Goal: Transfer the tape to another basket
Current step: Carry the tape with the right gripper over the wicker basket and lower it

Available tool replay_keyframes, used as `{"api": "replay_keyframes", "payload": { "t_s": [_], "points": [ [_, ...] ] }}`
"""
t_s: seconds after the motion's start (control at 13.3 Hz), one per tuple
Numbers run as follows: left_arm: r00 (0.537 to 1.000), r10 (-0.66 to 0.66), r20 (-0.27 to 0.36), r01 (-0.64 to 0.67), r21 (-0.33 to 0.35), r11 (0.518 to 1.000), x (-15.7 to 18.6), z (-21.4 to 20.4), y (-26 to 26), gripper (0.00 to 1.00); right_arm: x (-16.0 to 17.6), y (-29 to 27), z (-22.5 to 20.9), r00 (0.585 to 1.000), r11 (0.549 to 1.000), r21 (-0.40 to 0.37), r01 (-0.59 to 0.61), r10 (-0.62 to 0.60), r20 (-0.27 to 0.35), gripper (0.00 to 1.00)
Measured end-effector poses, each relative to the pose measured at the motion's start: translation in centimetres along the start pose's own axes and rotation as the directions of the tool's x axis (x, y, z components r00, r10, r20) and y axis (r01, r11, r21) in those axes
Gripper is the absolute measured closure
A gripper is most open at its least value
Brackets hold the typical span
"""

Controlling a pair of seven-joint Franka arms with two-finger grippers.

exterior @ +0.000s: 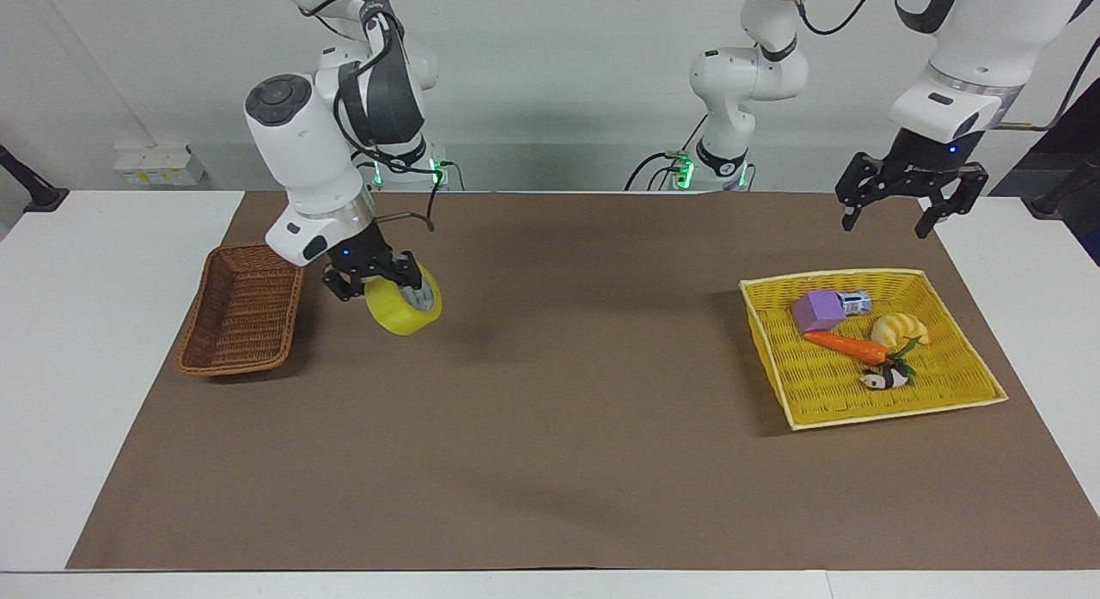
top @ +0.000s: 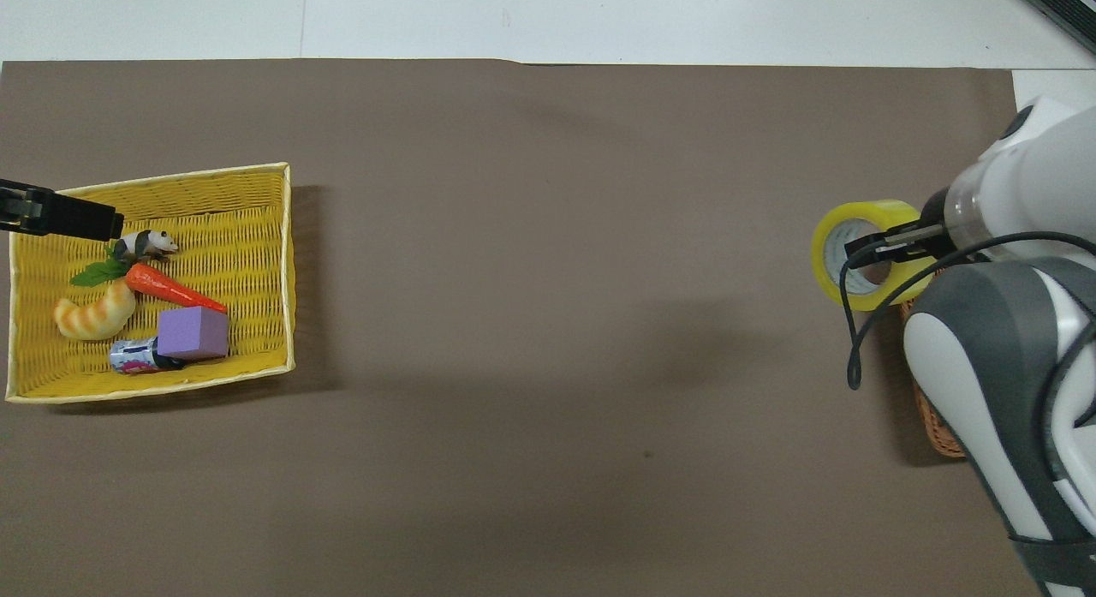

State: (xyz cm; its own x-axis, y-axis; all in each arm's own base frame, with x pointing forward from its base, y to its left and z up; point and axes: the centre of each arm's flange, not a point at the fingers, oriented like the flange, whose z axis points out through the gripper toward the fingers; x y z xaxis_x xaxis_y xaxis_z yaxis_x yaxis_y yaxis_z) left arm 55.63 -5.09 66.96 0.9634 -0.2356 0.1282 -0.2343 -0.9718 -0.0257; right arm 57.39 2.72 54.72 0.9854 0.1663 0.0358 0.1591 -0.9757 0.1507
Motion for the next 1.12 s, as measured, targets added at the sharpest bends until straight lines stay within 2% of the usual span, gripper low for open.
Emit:
{"api": "replay_keyframes", "payload": {
  "t_s": [0.3,0.53,1.12],
  "points": [
    [1.0,0.0,0.01,0.0,-0.001,1.0,-0.1,0.1,0.0,0.0,-2.3,7.1,1.9,0.999,1.0,-0.011,-0.014,0.014,0.052,1.0],
    [1.0,0.0,0.028,0.0,-0.004,1.0,-0.3,0.2,0.1,0.0,-4.2,9.5,4.3,0.996,0.998,-0.056,-0.016,0.021,0.091,1.0],
    [1.0,-0.002,0.029,0.003,-0.004,1.0,-0.3,0.2,-0.1,0.0,-9.3,14.7,14.6,0.994,0.983,-0.18,0.031,-0.013,0.105,0.98]
  ]
}}
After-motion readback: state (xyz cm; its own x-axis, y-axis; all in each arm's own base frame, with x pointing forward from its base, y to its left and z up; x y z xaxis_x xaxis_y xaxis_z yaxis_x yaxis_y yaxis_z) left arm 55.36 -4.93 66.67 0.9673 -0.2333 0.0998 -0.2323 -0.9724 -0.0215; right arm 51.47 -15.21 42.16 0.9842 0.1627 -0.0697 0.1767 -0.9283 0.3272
